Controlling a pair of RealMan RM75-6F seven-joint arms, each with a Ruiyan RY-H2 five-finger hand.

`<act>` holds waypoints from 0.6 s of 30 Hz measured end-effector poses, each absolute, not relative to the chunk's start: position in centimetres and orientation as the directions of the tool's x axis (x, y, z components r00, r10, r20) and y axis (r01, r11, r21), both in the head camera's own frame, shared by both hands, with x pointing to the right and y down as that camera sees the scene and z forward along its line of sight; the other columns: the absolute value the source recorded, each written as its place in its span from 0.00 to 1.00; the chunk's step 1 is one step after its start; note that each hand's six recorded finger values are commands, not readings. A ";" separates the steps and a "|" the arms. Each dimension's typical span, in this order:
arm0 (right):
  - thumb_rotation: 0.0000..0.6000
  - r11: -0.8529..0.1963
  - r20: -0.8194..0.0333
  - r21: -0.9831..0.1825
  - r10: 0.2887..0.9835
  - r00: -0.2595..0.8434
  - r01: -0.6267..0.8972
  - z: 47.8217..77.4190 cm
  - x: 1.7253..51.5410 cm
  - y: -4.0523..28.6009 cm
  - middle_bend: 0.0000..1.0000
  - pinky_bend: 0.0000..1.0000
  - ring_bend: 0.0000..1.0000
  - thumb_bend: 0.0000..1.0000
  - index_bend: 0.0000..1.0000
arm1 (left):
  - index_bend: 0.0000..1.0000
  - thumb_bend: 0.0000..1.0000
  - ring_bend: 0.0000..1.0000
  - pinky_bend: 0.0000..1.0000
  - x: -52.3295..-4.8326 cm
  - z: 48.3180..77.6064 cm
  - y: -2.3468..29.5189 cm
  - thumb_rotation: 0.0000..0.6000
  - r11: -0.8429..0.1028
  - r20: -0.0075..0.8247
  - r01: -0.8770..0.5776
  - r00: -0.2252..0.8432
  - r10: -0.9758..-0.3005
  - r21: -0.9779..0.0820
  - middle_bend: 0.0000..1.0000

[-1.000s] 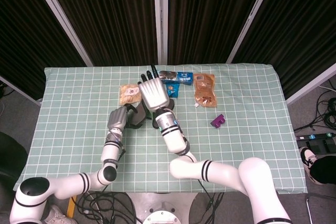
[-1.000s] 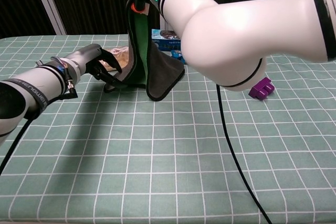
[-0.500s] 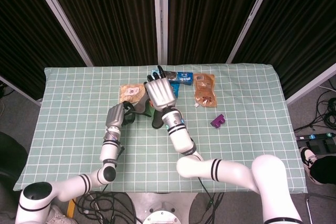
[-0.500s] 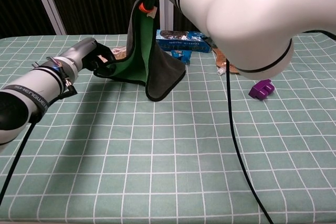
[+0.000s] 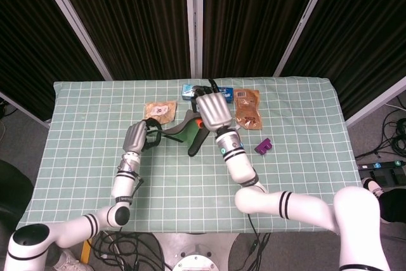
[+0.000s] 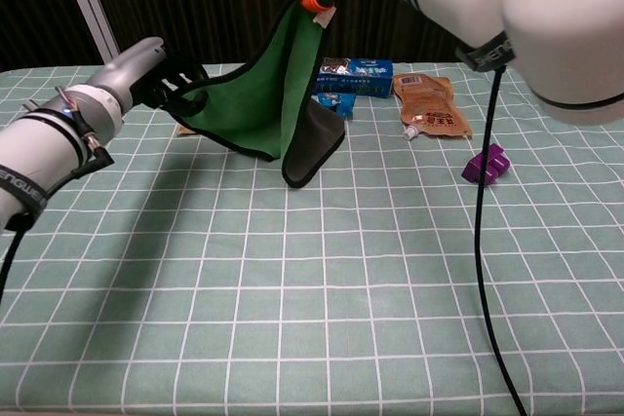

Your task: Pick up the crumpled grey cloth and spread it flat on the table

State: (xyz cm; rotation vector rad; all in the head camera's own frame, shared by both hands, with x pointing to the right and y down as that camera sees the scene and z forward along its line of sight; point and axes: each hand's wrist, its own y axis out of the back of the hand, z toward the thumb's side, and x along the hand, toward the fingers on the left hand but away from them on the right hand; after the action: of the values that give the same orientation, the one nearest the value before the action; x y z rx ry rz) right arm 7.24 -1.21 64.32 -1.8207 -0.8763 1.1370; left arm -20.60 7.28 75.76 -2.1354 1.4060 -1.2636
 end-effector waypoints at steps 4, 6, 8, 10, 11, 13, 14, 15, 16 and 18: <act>1.00 -0.449 -0.361 -0.871 0.860 0.361 0.198 63.3 9.4 -1.3 0.31 0.05 0.20 0.50 0.74 | 0.80 0.57 0.37 0.38 -21.2 73.5 6.9 1.00 -0.493 0.481 -0.586 0.192 -0.856 -0.643 0.49; 1.00 -0.456 -0.358 -0.860 0.858 0.368 0.229 62.6 10.6 -1.5 0.31 0.05 0.20 0.50 0.74 | 0.80 0.57 0.37 0.38 -21.4 72.0 6.6 1.00 -0.499 0.465 -0.579 0.220 -0.857 -0.645 0.49; 1.00 -0.461 -0.353 -0.851 0.857 0.376 0.252 61.9 11.6 -1.6 0.31 0.05 0.20 0.50 0.74 | 0.80 0.57 0.37 0.38 -21.6 70.7 6.3 1.00 -0.502 0.450 -0.572 0.244 -0.859 -0.649 0.49; 1.00 -0.471 -0.352 -0.837 0.853 0.385 0.280 61.2 12.5 -1.8 0.31 0.05 0.20 0.50 0.74 | 0.80 0.56 0.37 0.38 -21.6 69.0 6.0 1.00 -0.504 0.431 -0.561 0.270 -0.861 -0.656 0.49; 1.00 -0.477 -0.353 -0.829 0.851 0.389 0.292 61.0 12.8 -1.8 0.31 0.05 0.20 0.50 0.74 | 0.80 0.56 0.37 0.38 -21.7 68.2 5.8 1.00 -0.503 0.422 -0.556 0.279 -0.863 -0.662 0.49; 1.00 -0.488 -0.352 -0.813 0.846 0.400 0.317 60.5 13.3 -2.0 0.31 0.05 0.20 0.50 0.74 | 0.80 0.56 0.37 0.38 -21.8 66.6 5.2 1.00 -0.493 0.396 -0.541 0.295 -0.870 -0.681 0.49; 1.00 -0.492 -0.351 -0.808 0.844 0.405 0.325 60.3 13.5 -2.1 0.31 0.05 0.20 0.50 0.74 | 0.80 0.56 0.37 0.38 -21.8 66.0 4.9 1.00 -0.486 0.385 -0.534 0.297 -0.874 -0.691 0.49; 1.00 -0.494 -0.347 -0.803 0.842 0.412 0.333 60.2 13.6 -2.2 0.31 0.05 0.20 0.50 0.74 | 0.80 0.56 0.37 0.38 -21.8 65.5 4.5 1.00 -0.476 0.372 -0.525 0.298 -0.879 -0.706 0.49; 1.00 -0.493 -0.343 -0.803 0.843 0.415 0.336 60.1 13.6 -2.4 0.31 0.05 0.20 0.50 0.74 | 0.80 0.56 0.37 0.38 -21.7 65.3 4.1 1.00 -0.469 0.364 -0.517 0.296 -0.883 -0.716 0.49; 1.00 -0.488 -0.339 -0.805 0.846 0.412 0.339 60.2 13.9 -2.9 0.31 0.05 0.19 0.50 0.74 | 0.80 0.56 0.37 0.37 -21.8 65.0 3.1 1.00 -0.448 0.346 -0.504 0.286 -0.893 -0.738 0.49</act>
State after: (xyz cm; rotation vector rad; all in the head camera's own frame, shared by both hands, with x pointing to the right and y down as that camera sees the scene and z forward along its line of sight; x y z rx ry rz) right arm 13.90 -2.93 60.20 -2.0201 -1.0021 1.0026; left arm -21.75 3.11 64.96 -2.0649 1.2483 -1.0368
